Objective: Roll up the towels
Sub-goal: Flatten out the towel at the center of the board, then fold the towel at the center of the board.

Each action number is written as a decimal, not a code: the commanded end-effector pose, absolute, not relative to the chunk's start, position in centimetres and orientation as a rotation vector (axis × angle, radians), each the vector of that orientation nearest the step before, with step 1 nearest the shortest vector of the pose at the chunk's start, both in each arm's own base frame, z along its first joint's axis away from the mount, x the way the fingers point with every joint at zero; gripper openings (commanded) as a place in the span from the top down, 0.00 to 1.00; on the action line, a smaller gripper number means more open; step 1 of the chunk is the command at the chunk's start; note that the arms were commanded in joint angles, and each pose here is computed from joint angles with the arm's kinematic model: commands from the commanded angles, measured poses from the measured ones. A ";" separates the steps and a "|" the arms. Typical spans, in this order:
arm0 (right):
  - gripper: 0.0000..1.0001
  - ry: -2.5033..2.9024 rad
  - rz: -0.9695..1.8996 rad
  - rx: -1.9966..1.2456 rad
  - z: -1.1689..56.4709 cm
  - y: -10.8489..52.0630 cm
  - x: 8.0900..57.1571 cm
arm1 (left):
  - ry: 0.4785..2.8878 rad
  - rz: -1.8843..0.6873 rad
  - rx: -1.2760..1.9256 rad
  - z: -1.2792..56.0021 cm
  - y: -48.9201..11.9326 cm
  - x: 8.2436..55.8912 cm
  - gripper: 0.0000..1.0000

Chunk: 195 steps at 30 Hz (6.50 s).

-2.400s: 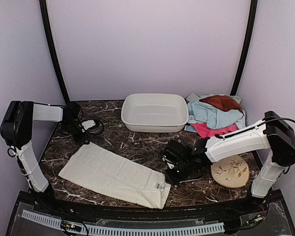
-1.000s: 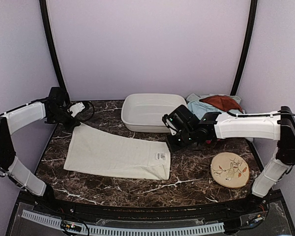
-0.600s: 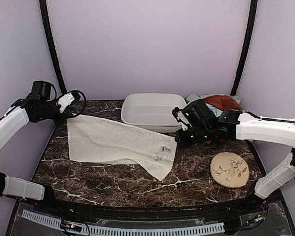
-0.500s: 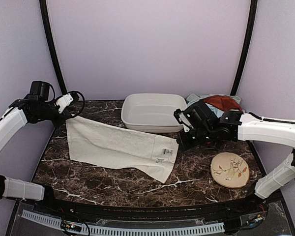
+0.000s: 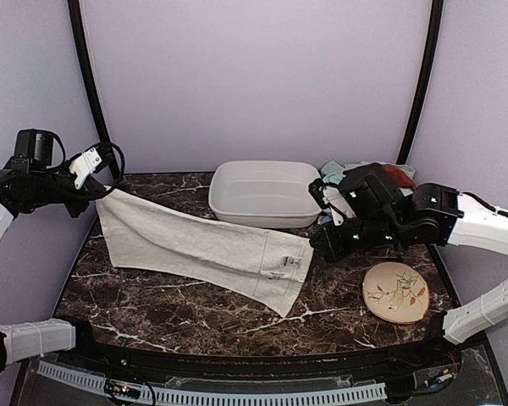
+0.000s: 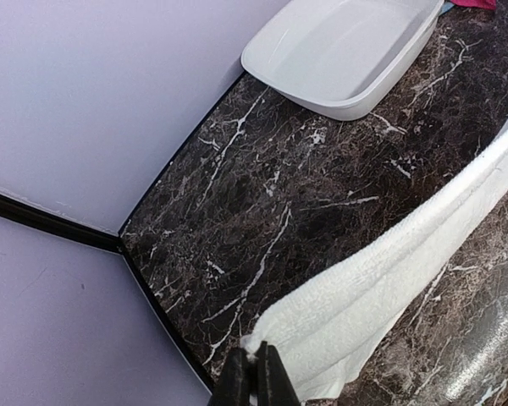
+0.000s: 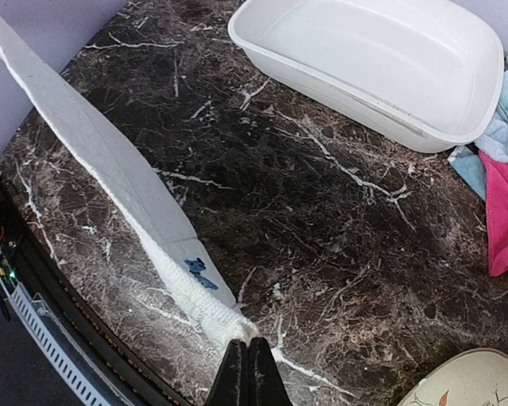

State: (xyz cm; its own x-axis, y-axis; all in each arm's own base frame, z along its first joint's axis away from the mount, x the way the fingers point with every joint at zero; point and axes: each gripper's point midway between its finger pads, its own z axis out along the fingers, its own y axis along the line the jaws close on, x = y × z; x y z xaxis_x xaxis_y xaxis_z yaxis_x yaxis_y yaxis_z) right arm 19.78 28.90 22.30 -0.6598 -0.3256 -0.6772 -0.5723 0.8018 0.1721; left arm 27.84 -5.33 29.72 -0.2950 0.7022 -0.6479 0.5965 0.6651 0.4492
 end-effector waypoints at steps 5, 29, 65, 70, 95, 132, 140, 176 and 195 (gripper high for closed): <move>1.00 2.281 0.624 -0.646 26.8 29.1 16.1 | 2.007 0.044 1.040 31.7 -6.2 21.2 1.00; 1.00 2.323 0.309 -0.626 17.0 29.0 26.7 | 2.078 0.199 0.982 20.1 -4.1 28.6 1.00; 1.00 2.409 0.169 -0.713 9.0 28.4 26.0 | 2.081 0.189 1.187 8.9 -4.4 29.3 1.00; 1.00 2.384 0.160 -0.720 9.5 28.6 23.9 | 2.099 0.179 1.179 8.8 -4.3 28.5 1.00; 1.00 2.376 0.058 -0.839 7.1 28.9 16.1 | 2.063 0.235 1.273 6.5 -3.8 23.6 1.00; 0.57 2.397 0.063 -1.011 6.0 29.2 8.5 | 2.120 0.186 1.465 6.3 -3.7 18.8 0.59; 0.50 2.418 0.382 -0.822 12.0 31.9 11.6 | 2.100 0.156 1.504 9.2 -4.1 18.5 0.51; 0.90 2.702 0.579 -0.326 9.7 33.3 22.3 | 2.148 0.065 1.245 6.7 -5.4 25.4 0.36; 0.95 2.708 1.100 -0.107 1.2 38.8 21.2 | 2.208 0.297 1.276 1.9 -2.5 26.7 0.31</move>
State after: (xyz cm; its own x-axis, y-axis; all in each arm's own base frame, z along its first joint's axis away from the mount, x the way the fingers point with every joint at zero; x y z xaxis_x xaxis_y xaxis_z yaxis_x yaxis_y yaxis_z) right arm 21.73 39.57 1.98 -0.9683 -0.0277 -0.2484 -0.1853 0.7466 0.6389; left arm 26.79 -3.73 2.87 -0.4028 0.8106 -0.4251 0.7368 0.5627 0.3748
